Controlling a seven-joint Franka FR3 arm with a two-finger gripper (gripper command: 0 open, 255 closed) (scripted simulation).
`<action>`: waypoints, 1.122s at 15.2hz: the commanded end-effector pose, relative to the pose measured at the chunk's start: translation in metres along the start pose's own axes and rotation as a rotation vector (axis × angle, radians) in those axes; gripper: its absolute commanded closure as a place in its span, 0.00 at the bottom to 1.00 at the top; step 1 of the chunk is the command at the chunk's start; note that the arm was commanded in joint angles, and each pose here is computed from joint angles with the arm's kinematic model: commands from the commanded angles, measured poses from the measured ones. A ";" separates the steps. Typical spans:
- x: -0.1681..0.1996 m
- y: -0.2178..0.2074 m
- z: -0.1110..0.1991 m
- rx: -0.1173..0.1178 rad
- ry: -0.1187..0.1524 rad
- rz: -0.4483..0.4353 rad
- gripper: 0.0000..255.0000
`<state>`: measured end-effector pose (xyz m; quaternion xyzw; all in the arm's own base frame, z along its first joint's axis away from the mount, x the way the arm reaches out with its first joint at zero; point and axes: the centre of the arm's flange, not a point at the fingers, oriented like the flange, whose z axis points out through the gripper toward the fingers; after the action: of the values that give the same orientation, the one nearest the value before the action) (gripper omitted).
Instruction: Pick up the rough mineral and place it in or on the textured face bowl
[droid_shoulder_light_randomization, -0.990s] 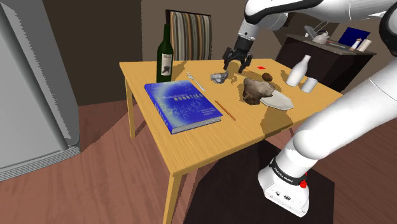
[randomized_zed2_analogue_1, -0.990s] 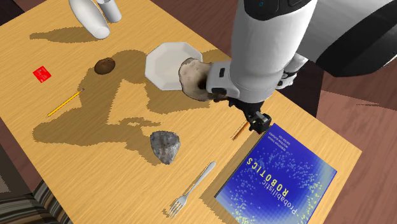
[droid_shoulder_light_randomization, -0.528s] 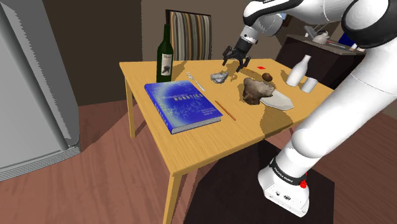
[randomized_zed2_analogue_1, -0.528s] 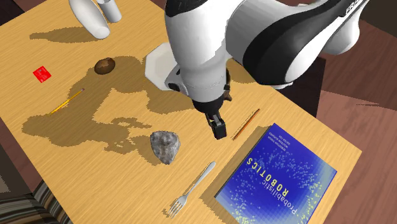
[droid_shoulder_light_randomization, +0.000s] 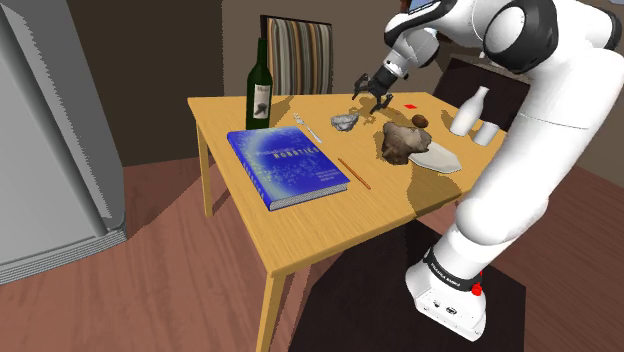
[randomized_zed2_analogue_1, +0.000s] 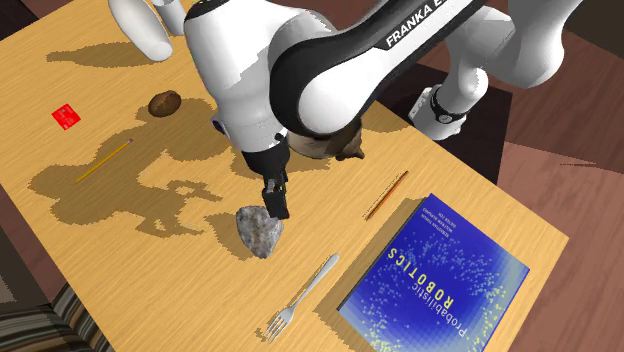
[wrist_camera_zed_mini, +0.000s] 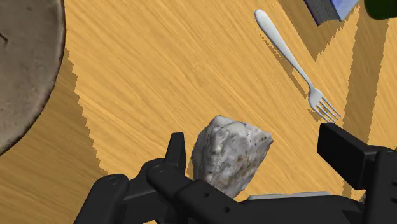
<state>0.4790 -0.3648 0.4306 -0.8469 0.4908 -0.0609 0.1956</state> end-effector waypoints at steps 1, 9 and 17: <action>0.026 0.014 0.002 0.043 0.016 0.058 0.00; 0.057 0.034 0.033 0.099 0.036 0.137 0.00; 0.058 0.033 0.046 0.099 0.036 0.137 0.00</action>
<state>0.4958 -0.4164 0.3706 -0.7994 0.5474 -0.0865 0.2319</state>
